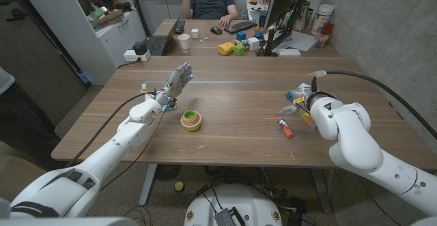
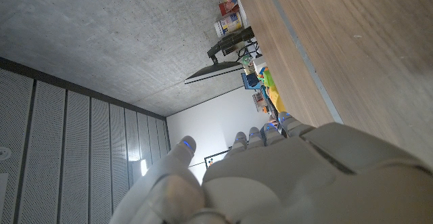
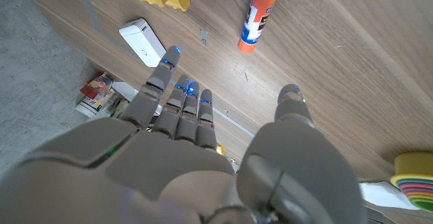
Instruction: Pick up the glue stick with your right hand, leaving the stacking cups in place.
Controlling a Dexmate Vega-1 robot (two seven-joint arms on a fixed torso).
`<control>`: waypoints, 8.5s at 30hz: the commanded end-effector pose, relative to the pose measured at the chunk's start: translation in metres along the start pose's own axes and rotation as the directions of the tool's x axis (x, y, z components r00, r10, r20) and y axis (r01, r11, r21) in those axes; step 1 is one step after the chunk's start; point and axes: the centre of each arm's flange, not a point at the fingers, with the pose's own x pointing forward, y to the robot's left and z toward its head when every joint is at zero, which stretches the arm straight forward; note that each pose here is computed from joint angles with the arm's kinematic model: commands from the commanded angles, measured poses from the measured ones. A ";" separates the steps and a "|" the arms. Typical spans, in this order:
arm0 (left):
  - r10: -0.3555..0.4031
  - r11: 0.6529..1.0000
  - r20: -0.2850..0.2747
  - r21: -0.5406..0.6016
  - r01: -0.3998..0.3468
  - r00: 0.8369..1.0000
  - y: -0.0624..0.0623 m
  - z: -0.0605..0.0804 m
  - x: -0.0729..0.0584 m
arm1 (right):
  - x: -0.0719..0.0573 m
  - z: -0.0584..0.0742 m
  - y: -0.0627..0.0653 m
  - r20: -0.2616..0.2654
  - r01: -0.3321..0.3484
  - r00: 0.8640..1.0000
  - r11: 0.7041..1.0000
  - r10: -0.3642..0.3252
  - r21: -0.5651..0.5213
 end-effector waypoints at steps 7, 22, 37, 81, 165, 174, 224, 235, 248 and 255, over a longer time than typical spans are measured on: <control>0.001 1.000 0.010 0.005 -0.001 1.000 0.001 0.003 -0.002 | 0.015 0.014 0.006 -0.074 -0.202 0.977 0.977 0.198 -0.065; 0.000 1.000 0.020 0.008 -0.001 1.000 0.001 0.005 -0.004 | 0.021 0.017 0.006 -0.086 -0.267 0.962 0.960 0.260 -0.083; -0.003 1.000 0.030 0.014 0.003 1.000 0.003 0.008 -0.003 | 0.033 0.024 0.016 -0.126 -0.273 0.958 0.956 0.259 -0.109; -0.003 1.000 0.045 0.012 0.002 0.999 0.009 0.009 0.005 | 0.064 0.025 0.026 -0.114 -0.336 0.939 0.934 0.323 -0.121; 0.036 0.999 0.084 0.021 -0.038 0.996 0.024 0.018 -0.012 | 0.053 0.002 -0.016 -0.159 -0.109 0.981 0.994 0.107 -0.001; 0.037 0.999 0.092 0.019 -0.039 0.995 0.025 0.018 -0.011 | 0.046 -0.003 -0.029 -0.176 -0.062 0.983 0.998 0.060 -0.004; 0.047 0.999 0.119 0.023 -0.050 0.992 0.023 0.024 -0.025 | -0.007 -0.027 -0.076 -0.208 0.197 0.959 0.980 -0.191 0.008; 0.047 0.998 0.121 0.023 -0.051 0.991 0.023 0.024 -0.026 | -0.017 -0.030 -0.085 -0.214 0.257 0.945 0.967 -0.249 0.007; 0.052 0.998 0.125 0.023 -0.055 0.991 0.024 0.024 -0.028 | -0.021 -0.032 -0.092 -0.227 0.294 0.931 0.956 -0.286 0.004; 0.050 0.998 0.126 0.023 -0.054 0.991 0.025 0.025 -0.027 | -0.021 -0.032 -0.092 -0.216 0.300 0.932 0.954 -0.292 0.006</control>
